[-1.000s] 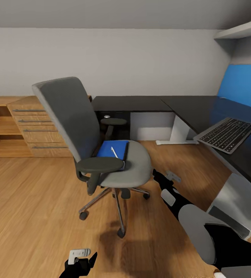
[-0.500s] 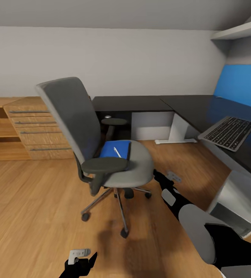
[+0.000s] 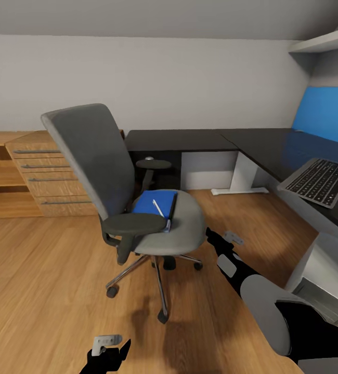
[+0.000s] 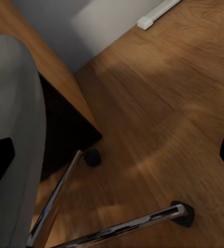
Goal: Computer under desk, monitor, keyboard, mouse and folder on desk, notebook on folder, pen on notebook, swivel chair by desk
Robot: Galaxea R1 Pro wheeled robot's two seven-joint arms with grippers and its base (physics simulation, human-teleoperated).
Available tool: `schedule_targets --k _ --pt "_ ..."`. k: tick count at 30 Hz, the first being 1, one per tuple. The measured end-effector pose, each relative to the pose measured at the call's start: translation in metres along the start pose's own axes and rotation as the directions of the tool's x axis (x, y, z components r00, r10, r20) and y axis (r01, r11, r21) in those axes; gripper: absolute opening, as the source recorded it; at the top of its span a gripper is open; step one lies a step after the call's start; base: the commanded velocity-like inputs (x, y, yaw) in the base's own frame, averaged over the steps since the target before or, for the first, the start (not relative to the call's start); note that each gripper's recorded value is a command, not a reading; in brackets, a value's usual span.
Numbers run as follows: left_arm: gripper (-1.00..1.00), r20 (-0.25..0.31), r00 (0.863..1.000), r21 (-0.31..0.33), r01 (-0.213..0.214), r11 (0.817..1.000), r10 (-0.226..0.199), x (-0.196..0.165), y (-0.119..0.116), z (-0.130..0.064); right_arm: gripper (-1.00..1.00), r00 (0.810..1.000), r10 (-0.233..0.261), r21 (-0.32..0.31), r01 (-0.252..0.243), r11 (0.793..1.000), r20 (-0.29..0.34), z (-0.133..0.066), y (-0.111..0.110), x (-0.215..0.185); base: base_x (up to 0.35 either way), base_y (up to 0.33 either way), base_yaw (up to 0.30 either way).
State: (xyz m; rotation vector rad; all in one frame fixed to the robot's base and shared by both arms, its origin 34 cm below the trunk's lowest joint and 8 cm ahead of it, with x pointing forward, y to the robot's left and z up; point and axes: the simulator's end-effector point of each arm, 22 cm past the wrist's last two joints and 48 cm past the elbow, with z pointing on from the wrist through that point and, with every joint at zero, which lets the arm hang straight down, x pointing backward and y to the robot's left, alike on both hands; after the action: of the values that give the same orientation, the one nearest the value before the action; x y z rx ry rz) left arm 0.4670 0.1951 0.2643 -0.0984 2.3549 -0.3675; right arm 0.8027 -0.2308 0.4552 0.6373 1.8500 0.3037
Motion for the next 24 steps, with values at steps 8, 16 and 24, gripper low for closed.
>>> schedule_targets --k 8,16,24 --pt "1.00 0.000 1.000 0.000 0.000 1.000 0.000 0.0000 0.0000 0.0000 1.00 1.000 0.001 0.000 -0.001 1.000 0.000 0.0000 0.0000 0.0000 0.005 0.000 0.000" --pt "1.00 0.000 1.000 -0.003 0.000 1.000 0.000 0.0001 0.0015 -0.0003 1.00 1.000 0.000 0.000 0.000 1.000 0.002 0.0000 -0.0006 -0.0015 0.197 0.000 0.000" --pt "1.00 -0.001 1.000 -0.004 0.001 1.000 -0.001 0.0004 0.0020 -0.0003 1.00 1.000 0.000 0.002 0.000 1.000 0.003 0.0004 -0.0022 -0.0023 0.163 0.000 0.000"
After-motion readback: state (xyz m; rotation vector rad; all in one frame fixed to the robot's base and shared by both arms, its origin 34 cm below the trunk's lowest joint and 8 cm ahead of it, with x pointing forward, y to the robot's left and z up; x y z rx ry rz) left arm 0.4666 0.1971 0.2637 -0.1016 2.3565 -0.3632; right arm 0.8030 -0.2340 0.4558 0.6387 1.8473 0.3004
